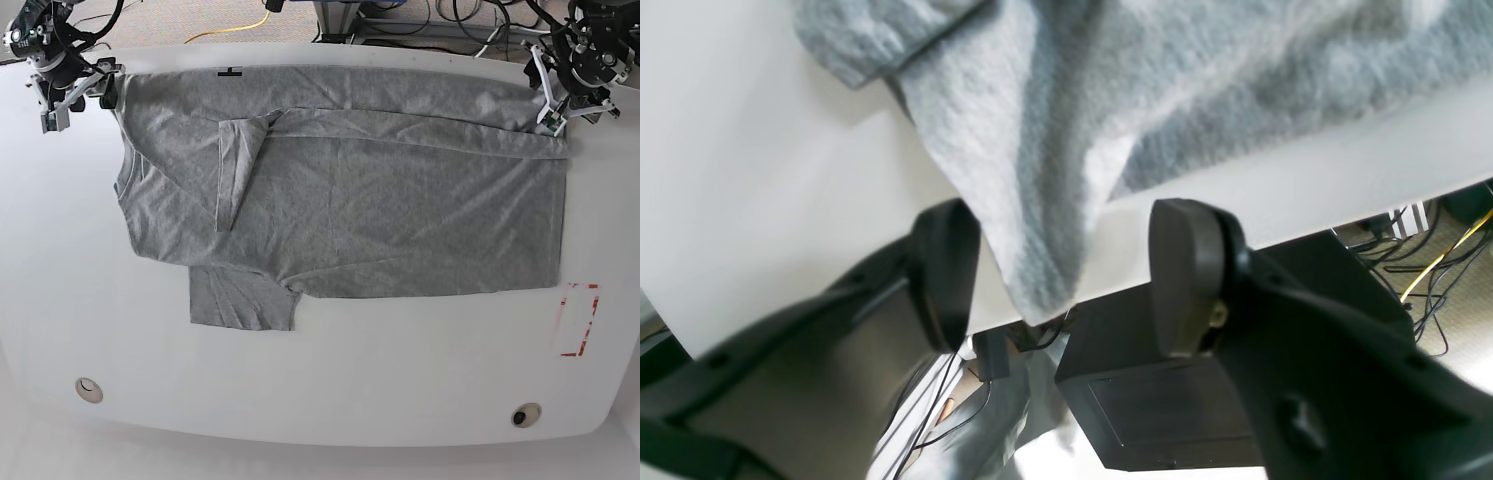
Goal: Layout the t-shirt on the table in an organized manner, then fold the t-shirt properly
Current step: 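Pull the held folded edge with both grippers away from the hem to straighten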
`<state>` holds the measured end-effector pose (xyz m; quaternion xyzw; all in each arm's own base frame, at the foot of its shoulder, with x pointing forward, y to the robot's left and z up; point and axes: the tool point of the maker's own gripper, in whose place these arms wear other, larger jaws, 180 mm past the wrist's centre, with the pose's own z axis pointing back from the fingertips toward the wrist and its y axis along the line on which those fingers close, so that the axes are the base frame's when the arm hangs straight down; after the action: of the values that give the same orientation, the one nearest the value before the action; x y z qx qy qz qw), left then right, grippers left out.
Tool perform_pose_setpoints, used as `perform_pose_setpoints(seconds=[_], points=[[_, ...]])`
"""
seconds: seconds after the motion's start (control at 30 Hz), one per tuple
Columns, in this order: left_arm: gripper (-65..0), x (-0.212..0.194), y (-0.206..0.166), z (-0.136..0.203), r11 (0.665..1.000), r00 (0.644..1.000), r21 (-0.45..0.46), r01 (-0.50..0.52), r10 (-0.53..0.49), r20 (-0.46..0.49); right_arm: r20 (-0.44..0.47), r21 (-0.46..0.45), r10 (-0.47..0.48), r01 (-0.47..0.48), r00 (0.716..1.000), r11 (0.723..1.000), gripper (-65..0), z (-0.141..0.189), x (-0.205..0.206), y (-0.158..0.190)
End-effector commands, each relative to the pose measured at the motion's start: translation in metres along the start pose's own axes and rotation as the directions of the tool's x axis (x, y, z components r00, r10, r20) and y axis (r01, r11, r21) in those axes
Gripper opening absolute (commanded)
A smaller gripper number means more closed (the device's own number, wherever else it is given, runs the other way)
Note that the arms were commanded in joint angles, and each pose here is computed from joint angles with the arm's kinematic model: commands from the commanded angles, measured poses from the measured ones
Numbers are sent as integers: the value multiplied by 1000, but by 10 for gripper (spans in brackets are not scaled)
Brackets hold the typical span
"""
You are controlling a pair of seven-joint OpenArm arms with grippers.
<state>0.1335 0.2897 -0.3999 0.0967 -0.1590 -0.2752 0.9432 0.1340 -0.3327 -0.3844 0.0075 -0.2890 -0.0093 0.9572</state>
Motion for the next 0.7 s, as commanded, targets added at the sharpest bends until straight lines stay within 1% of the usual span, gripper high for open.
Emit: perform_pose_setpoints(seconds=[0.0, 0.2, 0.4, 0.53, 0.6, 0.67], points=[[-272, 2, 10, 5, 999, 1000, 28, 19, -19, 7, 44, -17, 37, -37, 998, 999, -290, 8, 16, -4], [-272, 1, 20, 8, 998, 999, 45, 44, -43, -3, 68, -19, 65, -64, 996, 998, -289, 13, 27, 0], [-272, -4, 39, 15, 995, 1000, 95, 7, -6, -4, 37, -19, 96, -96, 995, 995, -287, 15, 29, 6], [-272, 6, 52, 18, 992, 1000, 129, -11, 8, 24, 70, -6, 74, -74, 995, 997, -284, 11, 36, 17], [-272, 10, 56, 18, 990, 999, 139, -15, 10, 37, 75, -4, 66, -66, 995, 998, -260, 10, 36, 20], [-272, 15, 60, 19, 989, 999, 148, -20, 13, 48, 75, 0, 58, -58, 995, 998, -220, 9, 34, 22]])
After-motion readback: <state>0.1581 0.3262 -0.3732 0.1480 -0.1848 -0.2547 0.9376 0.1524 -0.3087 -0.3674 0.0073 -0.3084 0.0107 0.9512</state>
